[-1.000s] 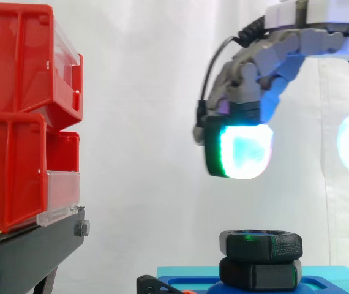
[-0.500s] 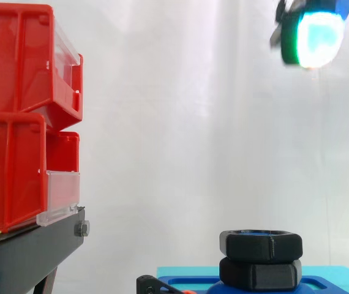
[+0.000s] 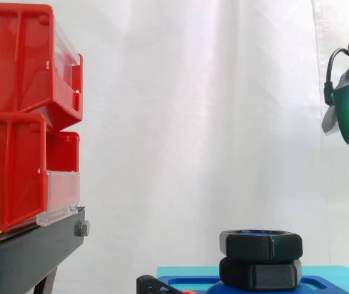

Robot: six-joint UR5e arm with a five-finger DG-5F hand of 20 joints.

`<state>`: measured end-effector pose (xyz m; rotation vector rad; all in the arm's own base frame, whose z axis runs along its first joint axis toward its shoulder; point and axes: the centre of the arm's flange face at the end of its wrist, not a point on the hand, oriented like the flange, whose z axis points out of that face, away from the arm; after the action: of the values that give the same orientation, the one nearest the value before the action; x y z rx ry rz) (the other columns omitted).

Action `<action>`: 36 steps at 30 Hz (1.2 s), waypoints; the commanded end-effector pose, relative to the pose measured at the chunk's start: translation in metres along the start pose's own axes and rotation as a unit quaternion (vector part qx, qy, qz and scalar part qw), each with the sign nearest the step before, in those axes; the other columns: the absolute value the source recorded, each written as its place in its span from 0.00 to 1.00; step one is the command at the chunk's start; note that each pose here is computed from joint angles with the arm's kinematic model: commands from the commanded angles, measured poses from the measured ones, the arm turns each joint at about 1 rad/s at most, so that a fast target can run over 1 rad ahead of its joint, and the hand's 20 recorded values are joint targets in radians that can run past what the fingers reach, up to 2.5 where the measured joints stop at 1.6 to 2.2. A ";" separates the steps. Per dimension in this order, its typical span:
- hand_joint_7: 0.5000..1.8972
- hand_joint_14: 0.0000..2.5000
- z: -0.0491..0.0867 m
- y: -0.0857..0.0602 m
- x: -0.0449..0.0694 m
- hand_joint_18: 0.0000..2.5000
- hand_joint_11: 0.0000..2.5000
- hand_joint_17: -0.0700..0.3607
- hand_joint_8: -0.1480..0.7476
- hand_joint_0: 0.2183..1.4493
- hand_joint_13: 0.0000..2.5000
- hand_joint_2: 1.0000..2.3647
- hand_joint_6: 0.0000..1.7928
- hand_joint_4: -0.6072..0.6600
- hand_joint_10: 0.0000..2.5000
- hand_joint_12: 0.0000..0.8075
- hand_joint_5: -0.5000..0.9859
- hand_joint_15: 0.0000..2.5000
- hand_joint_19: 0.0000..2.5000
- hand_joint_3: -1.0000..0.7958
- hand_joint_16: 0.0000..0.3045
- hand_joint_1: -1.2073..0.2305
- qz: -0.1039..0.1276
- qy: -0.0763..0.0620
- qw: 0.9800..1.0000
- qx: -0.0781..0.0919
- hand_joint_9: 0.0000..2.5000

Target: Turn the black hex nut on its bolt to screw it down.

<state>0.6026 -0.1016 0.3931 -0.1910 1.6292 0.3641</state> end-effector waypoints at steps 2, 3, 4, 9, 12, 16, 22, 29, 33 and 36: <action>0.40 0.00 0.000 -0.001 0.000 0.24 0.12 0.44 0.48 0.21 0.26 0.00 0.28 0.67 0.00 0.43 0.29 0.08 0.20 0.28 0.17 0.53 0.101 -0.003 0.995 0.000 0.33; 0.40 0.00 0.001 -0.001 0.000 0.24 0.11 0.44 0.47 0.21 0.26 0.00 0.28 0.67 0.00 0.43 0.29 0.08 0.20 0.28 0.17 0.53 0.114 -0.003 0.993 0.000 0.32; 0.39 0.00 0.001 0.000 0.000 0.24 0.11 0.44 0.47 0.21 0.26 0.00 0.28 0.67 0.00 0.43 0.28 0.08 0.20 0.28 0.17 0.53 0.122 -0.004 0.993 -0.001 0.31; 0.33 0.00 0.000 -0.003 0.000 0.19 0.07 0.51 0.47 0.21 0.20 0.00 0.28 0.66 0.00 0.46 0.25 0.07 0.16 0.28 0.22 0.53 0.173 -0.005 0.985 0.009 0.22; 0.29 0.00 0.000 -0.004 0.000 0.17 0.05 0.57 0.47 0.21 0.15 0.00 0.28 0.66 0.00 0.49 0.24 0.04 0.11 0.28 0.26 0.53 0.203 -0.005 0.979 0.020 0.17; 0.27 0.00 0.001 -0.004 0.000 0.16 0.03 0.60 0.47 0.21 0.13 0.00 0.28 0.65 0.00 0.50 0.22 0.03 0.08 0.28 0.28 0.53 0.233 -0.009 0.972 0.029 0.13; 0.27 0.00 0.003 -0.002 0.000 0.00 0.02 0.65 0.48 0.21 0.01 0.00 0.28 0.65 0.00 0.54 0.20 0.02 0.05 0.28 0.31 0.56 0.249 -0.013 0.968 0.027 0.06; 0.27 0.00 0.004 -0.002 -0.001 0.00 0.01 0.63 0.46 0.22 0.00 0.00 0.28 0.65 0.00 0.53 0.19 0.02 0.06 0.28 0.29 0.58 0.247 -0.014 0.969 0.028 0.00; 0.27 0.00 0.003 -0.002 0.000 0.00 0.00 0.62 0.45 0.22 0.00 0.00 0.28 0.65 0.00 0.51 0.19 0.02 0.07 0.28 0.29 0.58 0.247 -0.013 0.968 0.028 0.00; 0.27 0.00 0.004 -0.002 -0.001 0.00 0.00 0.61 0.44 0.22 0.00 0.00 0.28 0.64 0.00 0.51 0.19 0.02 0.08 0.28 0.28 0.58 0.247 -0.014 0.969 0.028 0.00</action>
<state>0.6067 -0.1021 0.3930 0.2700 1.6476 0.6955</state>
